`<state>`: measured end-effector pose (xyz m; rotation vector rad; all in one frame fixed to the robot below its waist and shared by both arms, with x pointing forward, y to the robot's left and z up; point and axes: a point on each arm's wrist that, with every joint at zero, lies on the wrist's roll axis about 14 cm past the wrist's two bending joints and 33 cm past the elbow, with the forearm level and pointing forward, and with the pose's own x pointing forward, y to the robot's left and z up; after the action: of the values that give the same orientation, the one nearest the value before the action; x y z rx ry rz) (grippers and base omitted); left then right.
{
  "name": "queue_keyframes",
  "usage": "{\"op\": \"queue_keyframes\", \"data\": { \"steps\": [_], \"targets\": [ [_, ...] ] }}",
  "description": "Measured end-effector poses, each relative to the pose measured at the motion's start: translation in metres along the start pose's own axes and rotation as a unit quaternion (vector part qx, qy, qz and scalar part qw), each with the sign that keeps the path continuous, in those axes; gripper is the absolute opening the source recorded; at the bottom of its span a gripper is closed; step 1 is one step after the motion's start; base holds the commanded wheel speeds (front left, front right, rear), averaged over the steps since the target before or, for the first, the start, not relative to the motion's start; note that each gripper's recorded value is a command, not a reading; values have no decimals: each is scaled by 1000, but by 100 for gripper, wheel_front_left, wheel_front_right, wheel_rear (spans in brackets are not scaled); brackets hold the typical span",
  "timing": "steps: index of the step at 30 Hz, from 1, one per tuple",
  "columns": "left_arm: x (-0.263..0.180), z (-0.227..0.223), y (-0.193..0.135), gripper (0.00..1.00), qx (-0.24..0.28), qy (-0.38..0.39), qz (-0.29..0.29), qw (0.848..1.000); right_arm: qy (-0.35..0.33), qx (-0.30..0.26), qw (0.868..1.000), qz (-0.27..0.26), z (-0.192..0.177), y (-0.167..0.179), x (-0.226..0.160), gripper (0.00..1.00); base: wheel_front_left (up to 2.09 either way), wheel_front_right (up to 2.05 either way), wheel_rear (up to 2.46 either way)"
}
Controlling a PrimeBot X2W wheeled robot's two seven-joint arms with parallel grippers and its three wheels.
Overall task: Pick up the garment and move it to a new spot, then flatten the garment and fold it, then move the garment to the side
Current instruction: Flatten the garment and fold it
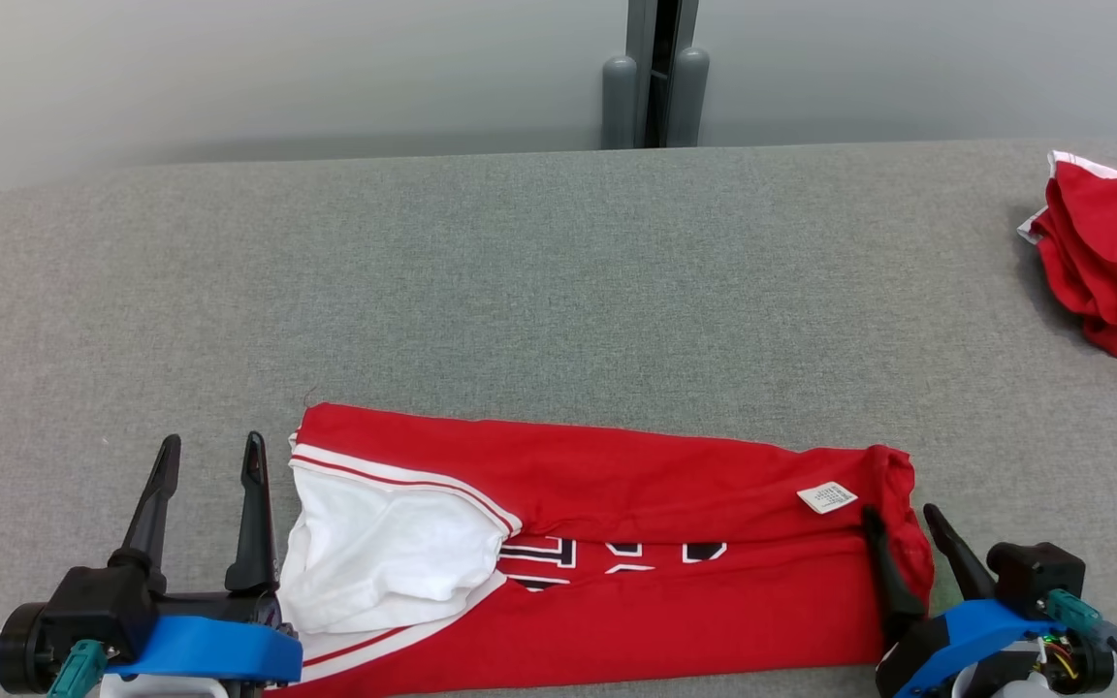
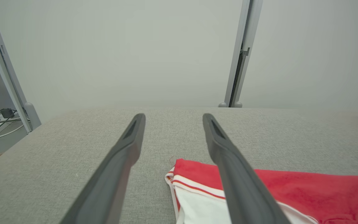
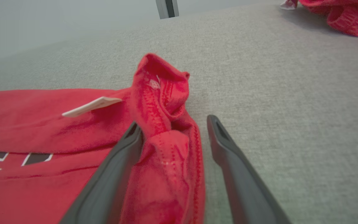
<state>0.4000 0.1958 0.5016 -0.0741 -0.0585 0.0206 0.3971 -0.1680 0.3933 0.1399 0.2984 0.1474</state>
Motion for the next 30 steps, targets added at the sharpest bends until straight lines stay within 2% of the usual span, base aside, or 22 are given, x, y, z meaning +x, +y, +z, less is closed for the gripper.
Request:
{"op": "queue_keyframes", "data": {
  "steps": [3, 4, 5, 6, 10, 13, 24, 30],
  "targets": [
    [1, -1, 2, 100, 2, -1, 3, 1000, 18, 0, 1000, -2, -10, 0, 2, 100, 0, 0, 0],
    [1, -1, 3, 100, 2, -2, 3, 1000, 23, 2, 1000, -3, -13, 0, 3, 96, 0, 0, 0],
    [1, -1, 3, 100, 1, -2, 4, 1000, 28, 3, 1000, -3, -15, 1, 4, 37, 0, 0, 0],
    [1, -1, 3, 100, 1, -3, 4, 1000, 31, 4, 999, -3, -17, 2, 5, 0, 0, 0, 0],
    [1, 1, 4, 100, 2, -7, 6, 1000, 23, 10, 1000, -1, -11, 5, 9, 0, 0, 0, 0],
    [2, 2, 5, 100, 3, -10, 5, 1000, 7, 10, 1000, -14, 0, -6, 11, 0, 0, 0, 0],
    [2, 3, 2, 100, 6, -13, 0, 1000, -54, -33, 992, -111, 56, -96, -2, 0, 0, 0, 0],
    [2, 2, 1, 100, 4, -13, -1, 1000, -94, -53, 989, -96, 82, -86, 1, 0, 0, 0, 0]
  ]
}}
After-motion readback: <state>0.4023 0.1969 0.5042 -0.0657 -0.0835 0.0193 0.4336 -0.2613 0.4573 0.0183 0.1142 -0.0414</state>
